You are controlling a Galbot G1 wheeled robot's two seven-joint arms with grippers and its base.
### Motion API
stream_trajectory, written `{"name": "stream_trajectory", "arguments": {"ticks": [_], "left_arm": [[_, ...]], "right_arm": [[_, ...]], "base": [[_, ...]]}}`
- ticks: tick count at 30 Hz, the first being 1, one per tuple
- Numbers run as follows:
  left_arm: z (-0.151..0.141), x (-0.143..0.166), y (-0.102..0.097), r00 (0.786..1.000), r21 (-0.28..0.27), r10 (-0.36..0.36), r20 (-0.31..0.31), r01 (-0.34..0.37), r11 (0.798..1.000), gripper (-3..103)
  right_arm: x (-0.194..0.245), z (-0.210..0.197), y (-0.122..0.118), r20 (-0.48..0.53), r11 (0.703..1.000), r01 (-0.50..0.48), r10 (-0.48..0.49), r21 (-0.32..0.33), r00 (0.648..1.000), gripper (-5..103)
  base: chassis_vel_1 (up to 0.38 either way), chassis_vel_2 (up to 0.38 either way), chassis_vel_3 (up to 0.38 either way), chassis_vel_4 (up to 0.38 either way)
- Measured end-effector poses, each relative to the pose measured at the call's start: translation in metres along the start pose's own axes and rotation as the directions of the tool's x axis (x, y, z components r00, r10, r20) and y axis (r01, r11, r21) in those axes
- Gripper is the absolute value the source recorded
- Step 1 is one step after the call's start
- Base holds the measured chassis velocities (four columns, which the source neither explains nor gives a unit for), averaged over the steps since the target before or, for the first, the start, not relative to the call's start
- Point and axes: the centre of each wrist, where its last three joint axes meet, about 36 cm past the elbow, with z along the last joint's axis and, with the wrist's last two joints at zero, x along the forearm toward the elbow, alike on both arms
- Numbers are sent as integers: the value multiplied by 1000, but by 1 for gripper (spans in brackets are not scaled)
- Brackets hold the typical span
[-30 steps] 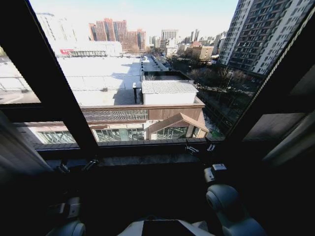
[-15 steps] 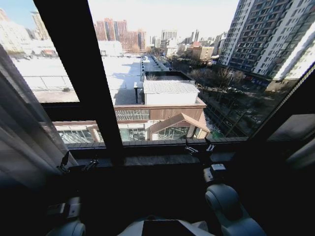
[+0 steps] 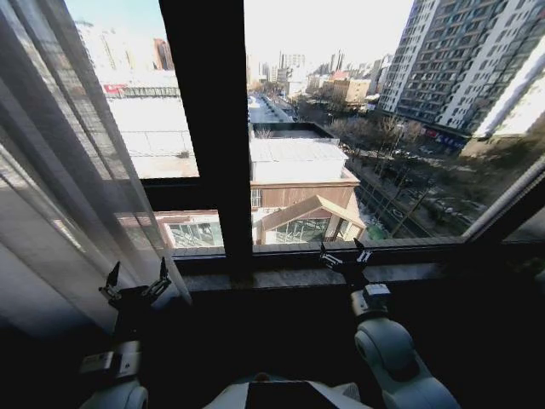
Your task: Open the curtains by pulling them apart, changing their state from closed to fully open.
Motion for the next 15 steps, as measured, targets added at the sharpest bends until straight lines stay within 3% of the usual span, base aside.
{"name": "stream_trajectory", "arguments": {"ticks": [5, 12, 15], "left_arm": [[3, -1, 1, 1000, -9, 3, -7, -3, 1000, 100], [3, -19, -1, 998, -5, 20, -54, -20, 1000, 100], [-1, -42, -2, 996, -15, 50, -70, -51, 999, 100]], "right_arm": [[0, 1, 1, 16, 1000, 18, -18, -8, 1000, 100], [-1, 2, 3, 20, 1000, 23, -23, -15, 1000, 100], [-1, 4, 6, 21, 999, 29, -28, -23, 999, 100]], "base": [[238, 240, -266, -235], [51, 23, -14, -28], [-47, -50, 61, 65]]}}
